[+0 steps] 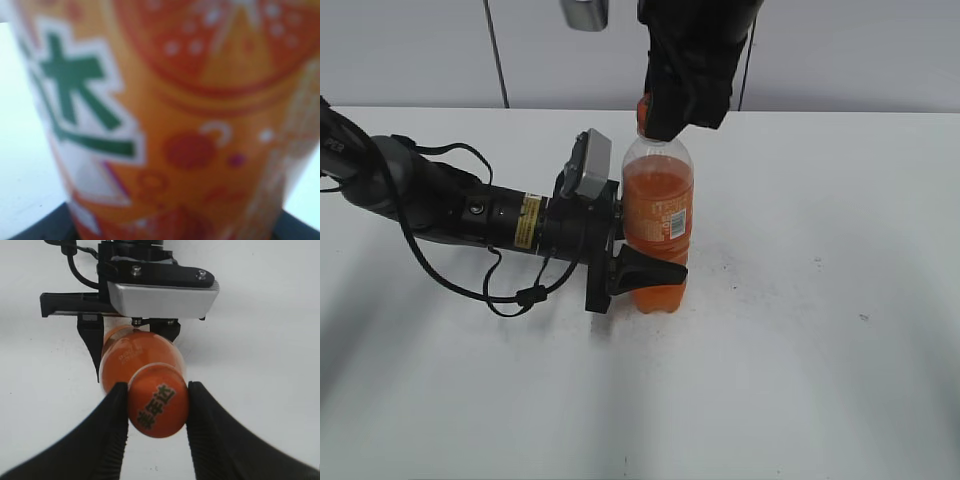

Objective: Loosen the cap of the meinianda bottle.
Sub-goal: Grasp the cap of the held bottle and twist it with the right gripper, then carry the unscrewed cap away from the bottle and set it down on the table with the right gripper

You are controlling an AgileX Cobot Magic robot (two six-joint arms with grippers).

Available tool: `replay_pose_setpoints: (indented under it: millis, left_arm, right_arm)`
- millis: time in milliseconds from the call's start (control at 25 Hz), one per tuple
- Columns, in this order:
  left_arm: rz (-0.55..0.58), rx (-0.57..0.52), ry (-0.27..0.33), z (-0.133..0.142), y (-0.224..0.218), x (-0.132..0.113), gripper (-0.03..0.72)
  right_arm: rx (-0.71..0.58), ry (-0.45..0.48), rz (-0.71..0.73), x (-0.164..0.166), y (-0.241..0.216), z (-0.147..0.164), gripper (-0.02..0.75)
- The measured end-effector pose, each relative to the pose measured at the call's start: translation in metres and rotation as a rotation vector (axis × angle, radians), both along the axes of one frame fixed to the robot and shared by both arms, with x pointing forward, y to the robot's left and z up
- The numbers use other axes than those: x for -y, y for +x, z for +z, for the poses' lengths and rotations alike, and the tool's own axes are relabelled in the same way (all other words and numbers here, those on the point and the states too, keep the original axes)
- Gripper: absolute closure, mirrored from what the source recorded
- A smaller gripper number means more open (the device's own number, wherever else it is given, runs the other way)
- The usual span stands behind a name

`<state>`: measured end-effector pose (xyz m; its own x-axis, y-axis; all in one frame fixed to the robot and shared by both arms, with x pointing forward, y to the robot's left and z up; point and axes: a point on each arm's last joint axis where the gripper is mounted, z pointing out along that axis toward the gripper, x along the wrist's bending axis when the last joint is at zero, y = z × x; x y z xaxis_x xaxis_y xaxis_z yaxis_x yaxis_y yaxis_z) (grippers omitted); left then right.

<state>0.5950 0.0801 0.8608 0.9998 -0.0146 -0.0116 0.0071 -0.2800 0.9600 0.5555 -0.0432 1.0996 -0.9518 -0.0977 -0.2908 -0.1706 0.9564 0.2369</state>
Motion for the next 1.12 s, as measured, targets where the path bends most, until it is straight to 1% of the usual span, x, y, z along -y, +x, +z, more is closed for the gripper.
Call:
replay_pose_setpoints:
  millis: [280,600,720,880,1000,1120]
  left_arm:
    - [-0.011,-0.002,-0.001,0.000,-0.001,0.000,0.294]
    - [-0.028,0.002,0.000,0.000,-0.003,0.000,0.294]
    - [-0.029,0.002,0.000,0.000,-0.003,0.000,0.294]
    - [-0.030,0.002,0.001,0.000,-0.003,0.000,0.294]
    - [-0.030,0.002,0.001,0.000,-0.003,0.000,0.294]
    - [-0.032,0.003,0.002,0.000,-0.003,0.000,0.294]
  right_arm:
    - [0.006,-0.005,0.023,0.002,-0.002,0.003,0.464]
    - [0.051,0.034,0.025,0.009,-0.012,0.027,0.465]
    - [0.054,0.068,-0.032,0.013,-0.017,0.037,0.465]
    - [0.053,0.117,-0.220,0.022,-0.021,0.051,0.465]
    - [0.047,0.153,-0.437,0.034,-0.015,0.056,0.465]
    - [-0.008,0.216,-0.691,0.060,-0.001,0.054,0.465]
